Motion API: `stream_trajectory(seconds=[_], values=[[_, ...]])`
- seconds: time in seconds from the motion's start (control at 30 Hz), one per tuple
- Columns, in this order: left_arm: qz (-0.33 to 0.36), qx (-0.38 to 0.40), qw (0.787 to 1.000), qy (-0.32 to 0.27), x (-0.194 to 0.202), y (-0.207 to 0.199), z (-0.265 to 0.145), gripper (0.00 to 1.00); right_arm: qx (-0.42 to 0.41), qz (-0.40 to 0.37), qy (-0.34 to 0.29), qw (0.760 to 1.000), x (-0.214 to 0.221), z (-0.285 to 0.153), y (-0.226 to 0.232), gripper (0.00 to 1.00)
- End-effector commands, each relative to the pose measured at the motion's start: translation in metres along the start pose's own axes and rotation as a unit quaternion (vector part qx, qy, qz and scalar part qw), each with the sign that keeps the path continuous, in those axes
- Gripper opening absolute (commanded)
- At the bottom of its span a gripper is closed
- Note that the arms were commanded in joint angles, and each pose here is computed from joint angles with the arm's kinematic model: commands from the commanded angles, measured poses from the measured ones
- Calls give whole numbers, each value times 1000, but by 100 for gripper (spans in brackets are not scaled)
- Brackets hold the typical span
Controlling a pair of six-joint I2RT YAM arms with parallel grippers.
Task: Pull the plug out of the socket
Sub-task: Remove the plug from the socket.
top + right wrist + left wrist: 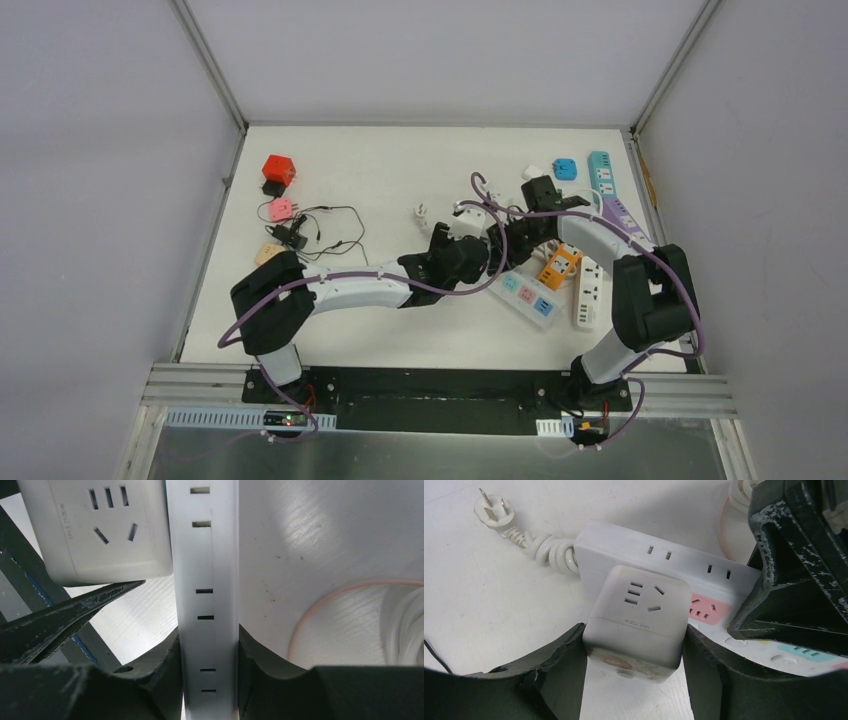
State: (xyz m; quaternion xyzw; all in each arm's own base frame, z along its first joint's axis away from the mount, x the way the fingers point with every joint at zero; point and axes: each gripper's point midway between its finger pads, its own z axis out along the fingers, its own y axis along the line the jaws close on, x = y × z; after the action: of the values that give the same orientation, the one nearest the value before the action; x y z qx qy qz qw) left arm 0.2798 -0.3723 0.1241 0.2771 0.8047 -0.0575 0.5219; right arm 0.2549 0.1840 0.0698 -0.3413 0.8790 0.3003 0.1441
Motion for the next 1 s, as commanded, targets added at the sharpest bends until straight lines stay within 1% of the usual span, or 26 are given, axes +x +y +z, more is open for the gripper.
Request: stream_trajectory(seconds=[0.0, 0.1, 0.2, 0.27, 0.33, 0.43, 0.5, 0.63, 0.73, 0.77, 0.83, 0.97], values=[[-65, 64, 995, -32, -38, -10, -25, 0, 29, -30, -70, 997, -45, -16, 2, 0], [-118, 112, 986, -31, -39, -7, -32, 0, 52, -31, -71, 996, -45, -18, -6, 0], [-179, 152, 971, -44, -48, 0, -41, 0, 69, -31, -68, 995, -44, -18, -12, 0], [-200, 152, 967, -51, -49, 9, -44, 0, 70, -32, -67, 995, -44, -18, -13, 0], [-202, 125, 970, -57, -48, 20, -45, 0, 68, -32, -68, 995, -44, -18, -12, 0], [-169, 96, 979, -67, -49, 20, -47, 0, 56, -30, -68, 996, -43, -16, -9, 0], [-117, 73, 987, -79, -51, 12, -48, 0, 41, -29, -69, 996, -44, -15, -4, 0], [-34, 15, 995, -87, -58, -4, -42, 0, 7, -30, -73, 997, -45, -13, 8, 0], [34, -85, 994, -62, -55, -2, -37, 0, -4, -32, -78, 996, -45, -14, 12, 0], [53, -103, 992, -50, -51, -3, -36, 0, -6, -32, -78, 996, -45, -14, 13, 0], [59, -95, 993, -40, -47, -9, -31, 0, -6, -32, -78, 996, -45, -14, 13, 0], [18, -37, 998, -38, -47, -16, -34, 0, -2, -32, -78, 996, -46, -15, 12, 0]])
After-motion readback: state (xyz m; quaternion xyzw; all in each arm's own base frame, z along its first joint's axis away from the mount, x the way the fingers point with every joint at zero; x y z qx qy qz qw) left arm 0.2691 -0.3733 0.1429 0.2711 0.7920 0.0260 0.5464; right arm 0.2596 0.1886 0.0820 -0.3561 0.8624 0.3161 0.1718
